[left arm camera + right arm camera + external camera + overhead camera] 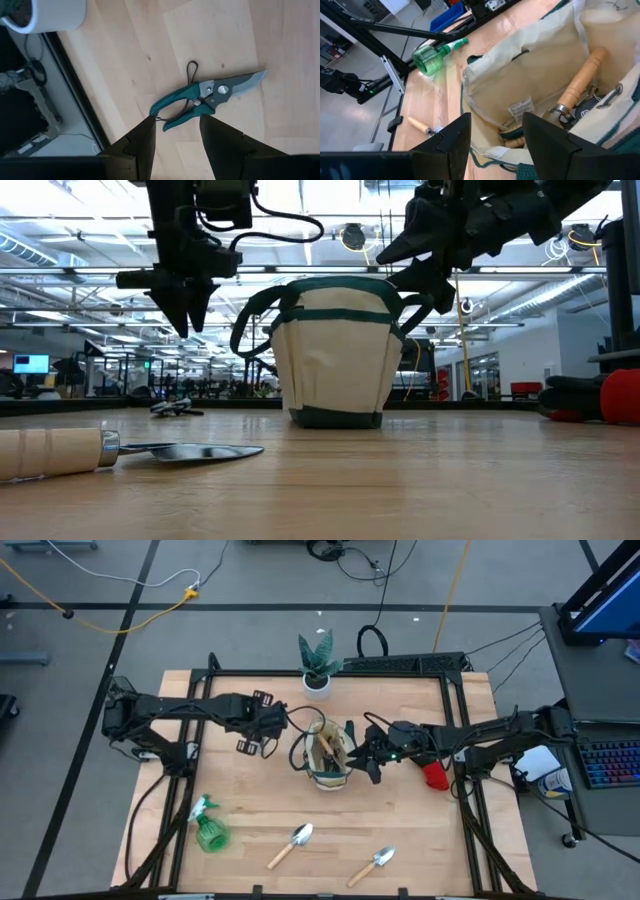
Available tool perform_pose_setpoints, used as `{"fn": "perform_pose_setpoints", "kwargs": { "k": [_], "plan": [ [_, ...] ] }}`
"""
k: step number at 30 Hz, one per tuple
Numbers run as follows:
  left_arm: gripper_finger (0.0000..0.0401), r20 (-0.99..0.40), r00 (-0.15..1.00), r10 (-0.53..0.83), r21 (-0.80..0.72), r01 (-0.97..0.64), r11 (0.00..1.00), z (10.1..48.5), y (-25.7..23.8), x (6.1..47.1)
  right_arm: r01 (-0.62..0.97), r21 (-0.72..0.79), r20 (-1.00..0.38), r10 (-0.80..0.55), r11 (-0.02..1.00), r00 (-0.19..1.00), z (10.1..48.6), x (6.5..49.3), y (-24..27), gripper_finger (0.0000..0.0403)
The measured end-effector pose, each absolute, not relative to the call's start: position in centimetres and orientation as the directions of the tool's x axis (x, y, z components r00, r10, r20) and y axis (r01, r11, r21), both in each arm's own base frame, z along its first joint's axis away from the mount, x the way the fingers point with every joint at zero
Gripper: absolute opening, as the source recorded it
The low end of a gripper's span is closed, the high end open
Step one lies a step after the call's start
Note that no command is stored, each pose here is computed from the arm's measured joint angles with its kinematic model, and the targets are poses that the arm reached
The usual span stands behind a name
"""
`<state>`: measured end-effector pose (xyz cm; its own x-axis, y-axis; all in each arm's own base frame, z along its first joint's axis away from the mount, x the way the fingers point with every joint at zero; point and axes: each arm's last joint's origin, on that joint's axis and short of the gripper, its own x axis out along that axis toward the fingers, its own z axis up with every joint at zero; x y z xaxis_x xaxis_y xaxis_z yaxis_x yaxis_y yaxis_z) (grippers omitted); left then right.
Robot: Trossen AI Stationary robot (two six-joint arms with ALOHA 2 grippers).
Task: Pick & Place Garden tools in Gardening bag
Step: Put the green shear scissors into the gardening bag
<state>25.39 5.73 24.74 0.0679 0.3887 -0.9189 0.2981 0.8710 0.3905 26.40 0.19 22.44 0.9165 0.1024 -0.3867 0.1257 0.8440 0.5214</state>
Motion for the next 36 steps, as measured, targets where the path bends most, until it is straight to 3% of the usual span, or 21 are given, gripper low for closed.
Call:
{"fn": "perform_pose_setpoints", "kwargs": {
  "k": [14,24,31,36],
  "plan": [
    [0.0159,-0.943,-0.095,0.318,0.269,0.341,0.900,20.4,7.3,22.6,0.005,0.271,-0.400,0.107,0.963,0.910,22.3,26.4,0.4,0.0171],
    [0.0159,-0.941,-0.043,0.336,0.285,0.435,0.854,17.8,8.8,22.0,-0.056,0.100,-0.400,0.091,0.993,0.912,22.3,26.4,0.3,0.0171],
    [0.0159,-0.958,0.007,0.287,0.264,0.421,0.868,17.5,10.1,21.8,0.048,0.041,-0.413,-0.027,0.998,0.910,22.2,26.3,0.0,0.0171],
    [0.0158,-0.968,0.022,0.250,0.239,0.394,0.888,17.5,11.1,21.4,0.051,0.039,-0.435,-0.028,0.998,0.900,22.0,26.2,0.0,0.0171]
  ]
}}
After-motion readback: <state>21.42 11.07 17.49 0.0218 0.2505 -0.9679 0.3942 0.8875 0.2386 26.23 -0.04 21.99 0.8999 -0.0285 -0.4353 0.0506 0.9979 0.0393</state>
